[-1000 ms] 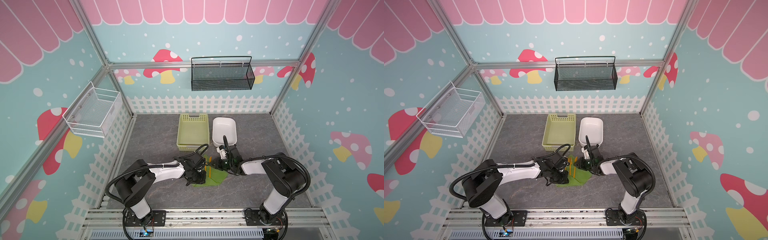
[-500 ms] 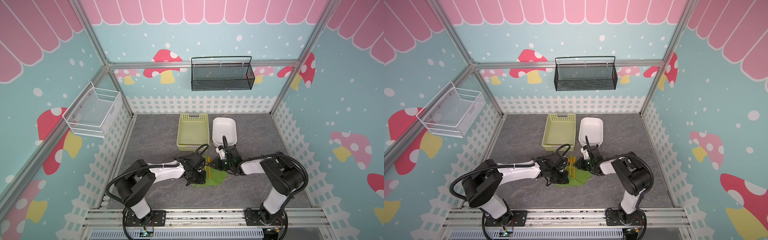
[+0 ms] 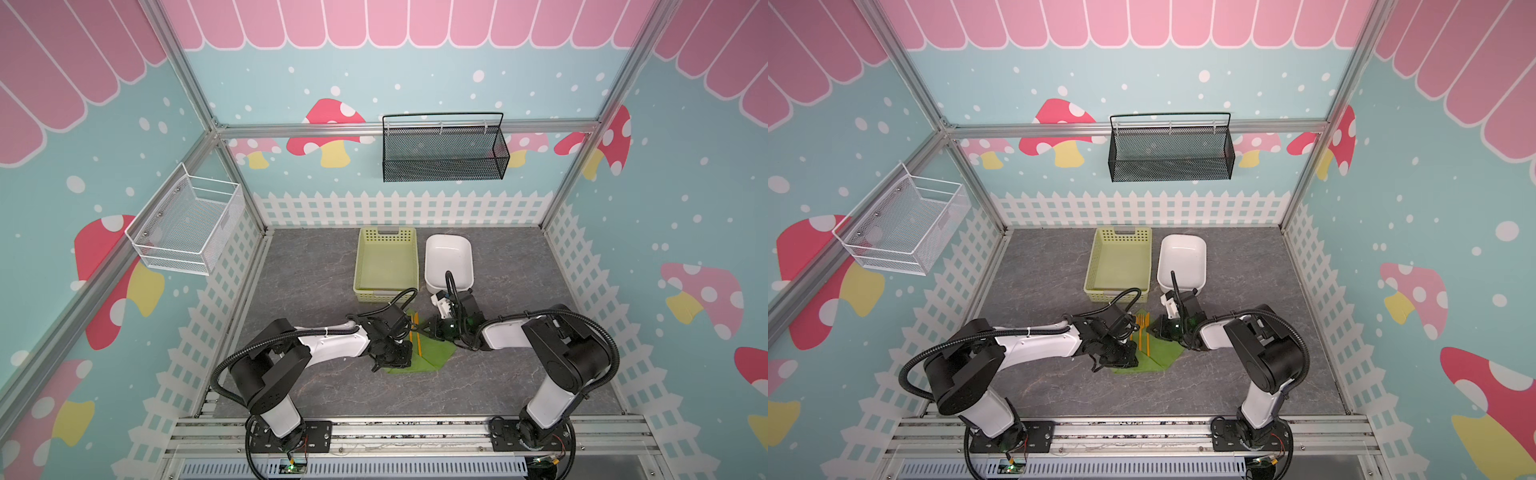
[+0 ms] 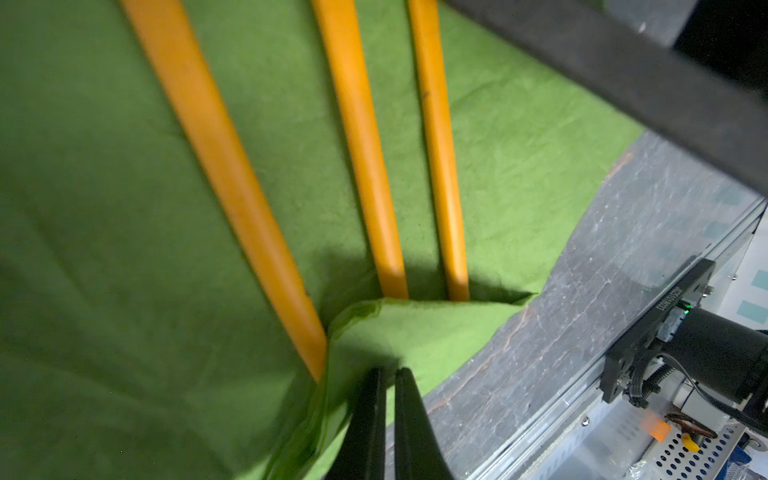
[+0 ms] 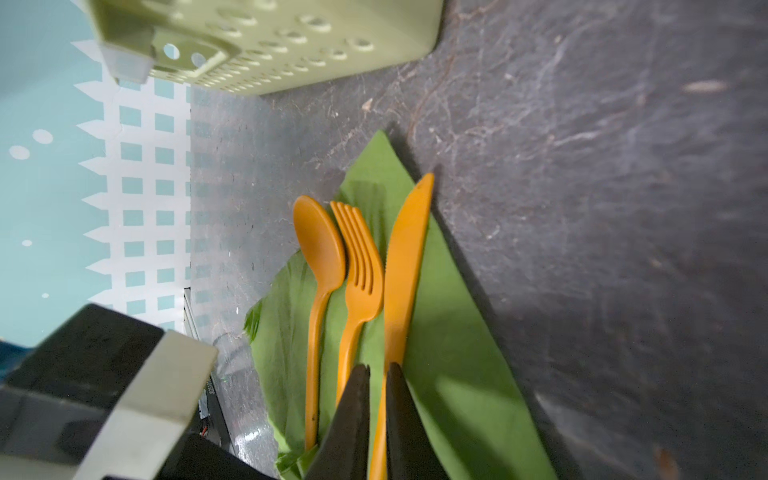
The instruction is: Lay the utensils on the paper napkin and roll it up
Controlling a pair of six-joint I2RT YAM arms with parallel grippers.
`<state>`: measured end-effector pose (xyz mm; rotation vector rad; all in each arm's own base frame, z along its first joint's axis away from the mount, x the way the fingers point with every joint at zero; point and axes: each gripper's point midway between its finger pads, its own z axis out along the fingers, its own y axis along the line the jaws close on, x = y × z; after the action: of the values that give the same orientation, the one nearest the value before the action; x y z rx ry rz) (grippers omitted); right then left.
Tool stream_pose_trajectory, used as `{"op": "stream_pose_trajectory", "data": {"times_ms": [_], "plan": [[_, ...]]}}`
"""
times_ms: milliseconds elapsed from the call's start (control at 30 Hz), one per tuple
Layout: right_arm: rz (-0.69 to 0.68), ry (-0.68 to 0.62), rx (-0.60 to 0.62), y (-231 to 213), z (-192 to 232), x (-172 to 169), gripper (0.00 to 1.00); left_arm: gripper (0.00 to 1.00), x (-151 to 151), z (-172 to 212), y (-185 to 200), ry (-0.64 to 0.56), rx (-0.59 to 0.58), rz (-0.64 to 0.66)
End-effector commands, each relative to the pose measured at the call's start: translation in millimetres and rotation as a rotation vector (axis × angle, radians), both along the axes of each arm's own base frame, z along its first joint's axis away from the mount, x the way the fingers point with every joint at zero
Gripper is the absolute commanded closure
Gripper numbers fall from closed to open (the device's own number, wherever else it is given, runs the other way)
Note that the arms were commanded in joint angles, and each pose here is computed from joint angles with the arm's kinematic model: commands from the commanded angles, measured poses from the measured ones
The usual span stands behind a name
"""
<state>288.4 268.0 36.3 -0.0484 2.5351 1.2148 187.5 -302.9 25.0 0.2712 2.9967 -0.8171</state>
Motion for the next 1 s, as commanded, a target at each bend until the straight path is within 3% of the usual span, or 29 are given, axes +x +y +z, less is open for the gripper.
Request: {"op": "stream_pose_trajectory", "data": {"times_ms": [0, 267, 600, 700, 967], "plan": [[-0.003, -0.034, -0.007, -6.1, 15.3, -1.5, 0.85, 0.89, -3.4, -6.1, 0.2, 0.017, 0.003, -0.001], [0.041, -0.007, -0.089, -25.5, 18.4, -29.3, 0.83, 0.89, -2.9, -4.7, -0.8, 0.014, -0.004, -0.006], [-0.004, 0.041, -0.148, -57.7, 10.1, -70.1, 0.83, 0.89, -1.9, -4.2, -3.1, 0.02, -0.01, -0.007], [-0.072, 0.057, -0.256, -81.5, -3.3, -70.8, 0.75, 0.89, -1.9, -4.0, -3.6, 0.02, -0.012, -0.009], [-0.168, 0.067, -0.358, -112.2, -15.1, -63.8, 0.61, 0.89, -2.6, -4.7, -3.7, 0.023, -0.011, -0.013]]}}
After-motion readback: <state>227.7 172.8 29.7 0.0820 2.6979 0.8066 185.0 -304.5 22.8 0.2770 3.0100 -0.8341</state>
